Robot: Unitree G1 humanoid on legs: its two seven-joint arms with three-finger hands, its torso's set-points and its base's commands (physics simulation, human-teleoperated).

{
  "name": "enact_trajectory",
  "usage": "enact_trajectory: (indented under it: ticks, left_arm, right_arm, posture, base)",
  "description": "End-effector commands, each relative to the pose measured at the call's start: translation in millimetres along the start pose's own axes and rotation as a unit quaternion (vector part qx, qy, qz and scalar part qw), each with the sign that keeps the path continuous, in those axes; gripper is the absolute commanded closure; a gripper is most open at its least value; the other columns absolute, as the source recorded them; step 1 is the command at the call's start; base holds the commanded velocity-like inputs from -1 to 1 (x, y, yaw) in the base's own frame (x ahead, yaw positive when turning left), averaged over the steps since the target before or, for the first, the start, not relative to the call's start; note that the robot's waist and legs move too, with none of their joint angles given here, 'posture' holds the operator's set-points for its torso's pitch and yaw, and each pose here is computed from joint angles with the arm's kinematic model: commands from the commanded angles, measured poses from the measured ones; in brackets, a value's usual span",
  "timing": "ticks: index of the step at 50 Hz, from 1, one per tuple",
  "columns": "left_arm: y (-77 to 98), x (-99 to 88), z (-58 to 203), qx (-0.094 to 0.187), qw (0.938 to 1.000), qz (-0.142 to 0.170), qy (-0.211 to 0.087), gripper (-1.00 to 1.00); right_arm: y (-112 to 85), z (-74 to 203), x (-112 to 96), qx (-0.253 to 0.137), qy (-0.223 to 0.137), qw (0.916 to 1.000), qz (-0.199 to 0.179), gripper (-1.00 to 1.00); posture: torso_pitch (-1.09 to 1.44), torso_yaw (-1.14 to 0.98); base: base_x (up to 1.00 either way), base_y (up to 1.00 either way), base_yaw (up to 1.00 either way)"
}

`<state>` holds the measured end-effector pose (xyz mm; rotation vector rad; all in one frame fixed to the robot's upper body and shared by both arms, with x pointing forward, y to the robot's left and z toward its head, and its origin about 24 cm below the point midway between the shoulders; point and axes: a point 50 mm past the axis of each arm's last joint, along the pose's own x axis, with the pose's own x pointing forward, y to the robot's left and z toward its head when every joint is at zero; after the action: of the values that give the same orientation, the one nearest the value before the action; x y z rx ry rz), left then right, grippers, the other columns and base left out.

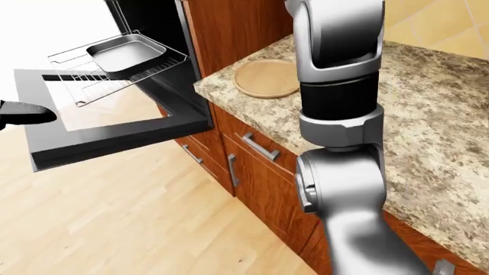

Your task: Pick the potato from the oven and place it on the plate on the counter.

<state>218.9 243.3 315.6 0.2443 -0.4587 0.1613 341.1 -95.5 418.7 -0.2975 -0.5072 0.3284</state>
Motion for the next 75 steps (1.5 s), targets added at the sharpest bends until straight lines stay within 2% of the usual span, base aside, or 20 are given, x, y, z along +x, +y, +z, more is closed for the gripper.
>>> enact_trajectory:
  ticks: [1, 13, 16, 17, 18, 22, 25, 29, 32, 37, 39, 41, 42, 43, 44, 46, 47, 49, 63, 75]
  left_arm:
    - [5.1, 0.2, 7.9, 0.005, 0.9996, 0.018, -0.022, -1.0]
    - [3.2, 2.6, 10.5, 0.006, 0.9996, 0.017, -0.023, -1.0]
    - [4.6, 1.9, 10.5, 0.007, 0.9995, 0.019, -0.023, -1.0]
    - [4.2, 1.7, 9.9, 0.007, 0.9996, 0.018, -0.023, -1.0]
    - [4.0, 1.4, 9.4, 0.006, 0.9996, 0.017, -0.023, -1.0]
    - [5.7, -0.1, 6.1, 0.006, 0.9996, 0.019, -0.022, -1.0]
    - [6.5, -0.9, 3.0, 0.006, 0.9996, 0.021, -0.021, -1.0]
    - [6.2, -0.6, 0.8, 0.005, 0.9996, 0.021, -0.02, -1.0]
    - [5.5, -0.7, 0.8, 0.006, 0.9996, 0.02, -0.019, -1.0]
    - [7.0, -0.4, 3.9, 0.008, 0.9995, 0.022, -0.02, -1.0]
    - [7.1, 0.9, 4.9, 0.009, 0.9995, 0.022, -0.021, -1.0]
    - [6.6, 1.7, 6.3, 0.007, 0.9995, 0.021, -0.021, -1.0]
    - [6.4, 1.8, 5.7, 0.008, 0.9995, 0.021, -0.02, -1.0]
    - [6.3, 1.7, 5.8, 0.009, 0.9996, 0.02, -0.02, -1.0]
    - [6.5, 1.9, 6.3, 0.009, 0.9995, 0.021, -0.02, -1.0]
    - [6.3, 1.6, 6.8, 0.008, 0.9995, 0.02, -0.021, -1.0]
    - [6.6, 1.5, 6.3, 0.008, 0.9995, 0.02, -0.022, -1.0]
    - [6.7, 1.0, 6.0, 0.009, 0.9995, 0.02, -0.021, -1.0]
    - [9.5, -2.4, 5.7, 0.011, 0.9994, 0.028, -0.017, -1.0]
    - [8.7, -1.3, 6.9, 0.014, 0.9994, 0.028, -0.017, -1.0]
  right_arm:
    - [-0.3, 22.5, -0.4, -0.018, -0.041, 0.999, -0.003, 1.0]
    - [-5.1, 22.0, 3.3, -0.033, -0.022, 0.999, -0.02, 1.0]
    - [-13.1, 18.2, 7.4, -0.05, 0.011, 0.9974, -0.051, 1.0]
    - [-16.1, 20.7, 9.1, -0.026, 0.008, 0.998, -0.057, 1.0]
    - [-19.7, 17.3, 11.8, -0.061, 0.032, 0.995, -0.073, 1.0]
    - [-35.3, 18.5, 19.3, -0.059, 0.07, 0.9895, -0.112, 1.0]
    - [-44.4, 9.2, 23.9, -0.104, 0.095, 0.9817, -0.129, 1.0]
    - [-61.2, -3.1, 25.5, -0.179, 0.121, 0.9639, -0.155, 1.0]
    - [-68.0, -20.8, 24.6, -0.206, 0.147, 0.9542, -0.16, 1.0]
    - [-65.1, -55.8, 23.0, -0.214, 0.177, 0.9478, -0.156, 1.0]
    - [-62.5, -60.9, 23.5, -0.215, 0.179, 0.9472, -0.157, 1.0]
    - [-60.7, -61.6, 24.4, -0.185, 0.171, 0.9532, -0.166, 1.0]
    - [-58.1, -62.9, 25.2, -0.162, 0.169, 0.9595, -0.157, 1.0]
    - [-53.5, -62.8, 27.0, -0.098, 0.154, 0.9741, -0.133, 1.0]
    - [-56.2, -68.1, 24.6, -0.138, 0.186, 0.9614, -0.149, 1.0]
    - [-57.5, -63.7, 25.3, -0.103, 0.159, 0.9695, -0.155, 1.0]
    - [-57.5, -68.8, 24.1, -0.129, 0.175, 0.9643, -0.151, 1.0]
    - [-54.5, -72.0, 24.6, -0.118, 0.171, 0.9677, -0.142, 1.0]
    - [-53.7, -71.2, 25.0, -0.126, 0.164, 0.969, -0.135, 1.0]
    - [-55.0, -73.4, 23.7, -0.12, 0.177, 0.9668, -0.14, 1.0]
  posture:
    - [0.0, 0.0]
    - [0.0, 0.0]
    - [0.0, 0.0]
    - [0.0, 0.0]
    - [0.0, 0.0]
    - [0.0, 0.0]
    - [0.0, 0.0]
    - [0.0, 0.0]
    - [0.0, 0.0]
    - [0.0, 0.0]
    - [0.0, 0.0]
    - [0.0, 0.0]
    - [0.0, 0.0]
    - [0.0, 0.0]
    - [0.0, 0.0]
    - [0.0, 0.0]
    - [0.0, 0.0]
    - [0.0, 0.0]
    - [0.0, 0.0]
    - [0.0, 0.0]
  base:
    - [0.0, 0.0, 0.0]
    - [0.0, 0.0, 0.0]
    - [0.0, 0.0, 0.0]
    - [0.0, 0.0, 0.0]
    - [0.0, 0.0, 0.0]
    - [0.0, 0.0, 0.0]
    - [0.0, 0.0, 0.0]
    - [0.0, 0.0, 0.0]
    - [0.0, 0.0, 0.0]
    - [0.0, 0.0, 0.0]
    - [0.0, 0.0, 0.0]
    - [0.0, 0.0, 0.0]
    - [0.0, 0.0, 0.0]
    - [0.0, 0.0, 0.0]
    - [0.0, 0.0, 0.0]
    - [0.0, 0.0, 0.0]
    - [0.0, 0.0, 0.0]
    - [0.11, 0.0, 0.0]
    - [0.39, 0.0, 0.0]
    - [0.0, 0.0, 0.0]
